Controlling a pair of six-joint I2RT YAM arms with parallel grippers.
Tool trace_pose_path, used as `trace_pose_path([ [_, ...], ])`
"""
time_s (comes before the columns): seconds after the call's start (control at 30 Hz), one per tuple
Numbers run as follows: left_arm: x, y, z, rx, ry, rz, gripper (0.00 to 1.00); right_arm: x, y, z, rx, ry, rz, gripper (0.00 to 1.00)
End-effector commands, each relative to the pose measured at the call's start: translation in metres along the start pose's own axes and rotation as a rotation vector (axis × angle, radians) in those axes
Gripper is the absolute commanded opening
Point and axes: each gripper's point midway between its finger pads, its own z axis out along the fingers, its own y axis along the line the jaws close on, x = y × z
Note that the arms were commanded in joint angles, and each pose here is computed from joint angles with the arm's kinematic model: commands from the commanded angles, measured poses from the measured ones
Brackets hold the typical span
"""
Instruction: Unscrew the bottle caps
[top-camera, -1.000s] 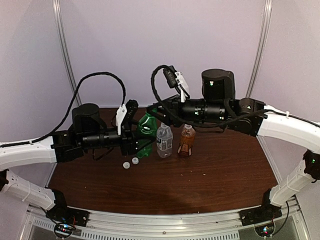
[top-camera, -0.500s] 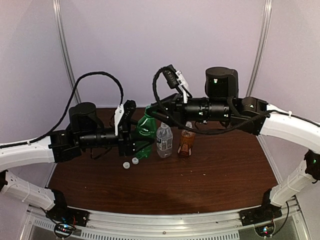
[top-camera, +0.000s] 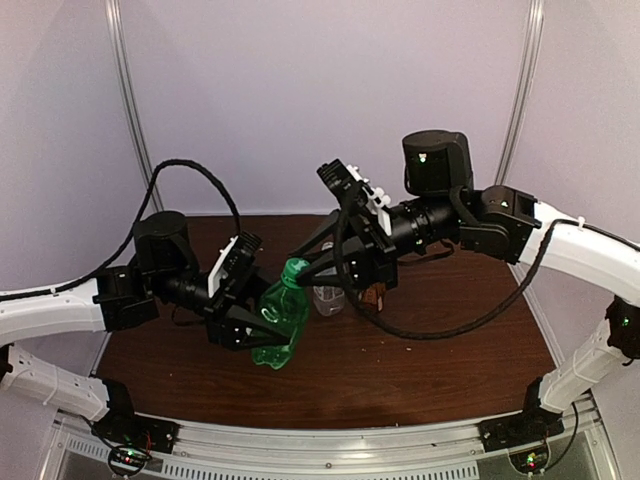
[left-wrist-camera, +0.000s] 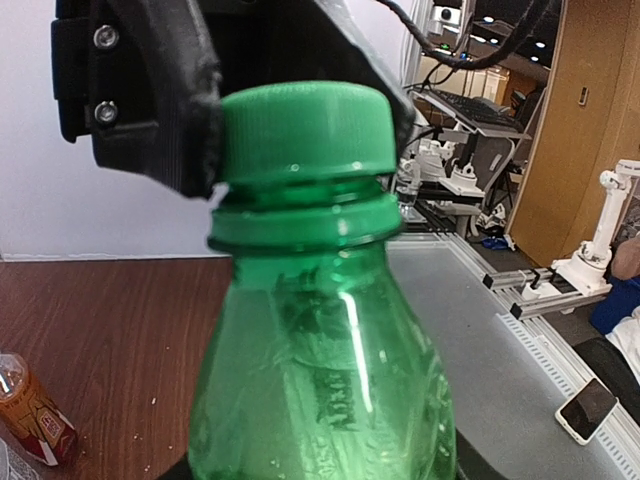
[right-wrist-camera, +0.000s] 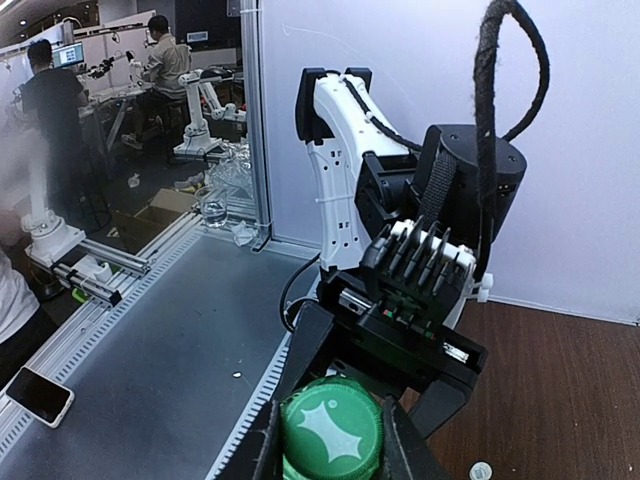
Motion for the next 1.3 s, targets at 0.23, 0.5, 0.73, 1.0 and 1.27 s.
trace_pose_path([
  [0.23, -0.027, 0.010, -0.009, -0.113, -0.063, 0.133, 0.08, -0.003, -0.027, -0.016, 0.175, -0.005, 0.100, 0.34],
  [0.5, -0.021, 0.054, -0.017, -0.364, -0.030, 0.106, 0.09, -0.020, -0.045, -0.034, 0.336, -0.087, 0.199, 0.81],
  [0.73, -0.022, 0.086, -0.023, -0.526, -0.032, 0.068, 0.08, -0.027, -0.070, -0.050, 0.512, -0.175, 0.321, 0.90],
  [1.0, -0.023, 0.100, -0.023, -0.580, -0.042, 0.043, 0.08, -0.006, -0.111, -0.058, 0.775, -0.163, 0.436, 0.83],
  [1.27, -0.022, 0.106, -0.022, -0.596, -0.040, 0.041, 0.08, 0.004, -0.113, -0.040, 0.723, -0.137, 0.468, 0.72],
])
